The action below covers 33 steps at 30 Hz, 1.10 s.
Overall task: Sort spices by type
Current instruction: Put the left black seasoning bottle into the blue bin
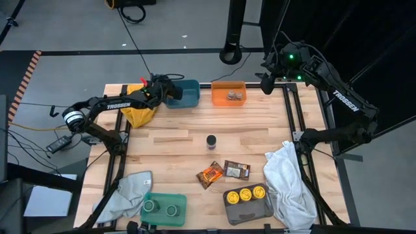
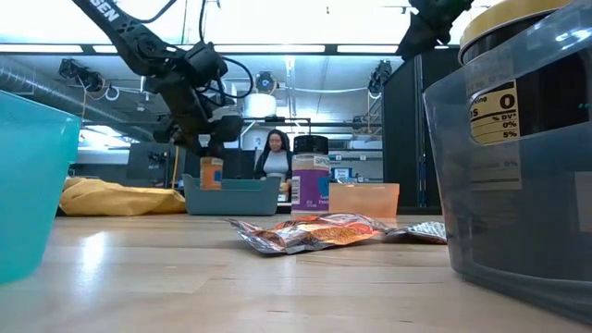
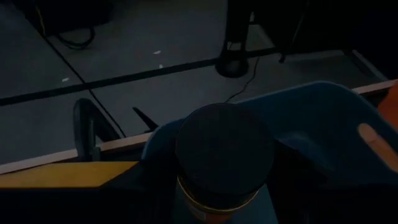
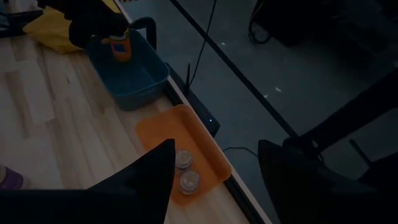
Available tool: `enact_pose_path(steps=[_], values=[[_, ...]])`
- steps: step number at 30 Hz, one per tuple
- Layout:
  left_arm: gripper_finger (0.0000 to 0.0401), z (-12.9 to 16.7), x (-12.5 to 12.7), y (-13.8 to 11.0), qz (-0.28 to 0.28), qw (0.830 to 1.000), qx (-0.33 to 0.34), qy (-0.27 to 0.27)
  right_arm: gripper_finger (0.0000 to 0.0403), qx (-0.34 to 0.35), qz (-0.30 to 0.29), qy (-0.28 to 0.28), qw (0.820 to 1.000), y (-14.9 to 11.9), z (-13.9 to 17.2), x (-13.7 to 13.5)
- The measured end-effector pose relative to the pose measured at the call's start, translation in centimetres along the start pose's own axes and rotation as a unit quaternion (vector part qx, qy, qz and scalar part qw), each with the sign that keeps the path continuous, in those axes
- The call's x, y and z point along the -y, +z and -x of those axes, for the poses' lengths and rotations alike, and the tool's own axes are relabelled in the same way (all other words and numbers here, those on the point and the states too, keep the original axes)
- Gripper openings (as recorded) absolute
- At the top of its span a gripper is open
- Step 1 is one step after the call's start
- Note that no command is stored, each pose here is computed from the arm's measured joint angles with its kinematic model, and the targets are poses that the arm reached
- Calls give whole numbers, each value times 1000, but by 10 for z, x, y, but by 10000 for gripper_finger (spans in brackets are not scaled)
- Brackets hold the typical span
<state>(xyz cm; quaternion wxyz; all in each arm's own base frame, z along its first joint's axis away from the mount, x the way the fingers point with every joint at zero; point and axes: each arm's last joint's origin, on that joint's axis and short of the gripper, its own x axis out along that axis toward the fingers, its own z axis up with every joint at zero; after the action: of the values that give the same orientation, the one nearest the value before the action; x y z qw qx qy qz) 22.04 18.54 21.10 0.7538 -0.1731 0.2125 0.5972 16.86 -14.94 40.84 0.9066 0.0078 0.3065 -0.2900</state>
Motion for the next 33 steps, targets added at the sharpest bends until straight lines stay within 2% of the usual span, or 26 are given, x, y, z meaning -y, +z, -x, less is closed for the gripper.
enact_pose_path(steps=[11, 18, 22, 28, 31, 33], values=[[249, -5, -8, 2, -5, 1000, -8, 6, 235, 16, 1, -4, 1000, 3, 0, 1], [252, -5, -7, 2, -6, 1000, -13, -5, 231, 16, 1, -4, 1000, 3, 0, 1], [253, -5, -7, 2, -24, 999, -14, -18, 233, 16, 1, -4, 1000, 3, 0, 1], [253, -3, -3, 13, -25, 999, -3, -29, 230, 16, -2, -4, 1000, 3, 0, 1], [253, 0, 1, 23, -42, 997, 2, -62, 230, 16, -8, -3, 1000, 3, 0, 1], [253, 6, 6, 32, -58, 992, 6, -113, 231, 16, -8, -3, 1000, 3, 0, 1]])
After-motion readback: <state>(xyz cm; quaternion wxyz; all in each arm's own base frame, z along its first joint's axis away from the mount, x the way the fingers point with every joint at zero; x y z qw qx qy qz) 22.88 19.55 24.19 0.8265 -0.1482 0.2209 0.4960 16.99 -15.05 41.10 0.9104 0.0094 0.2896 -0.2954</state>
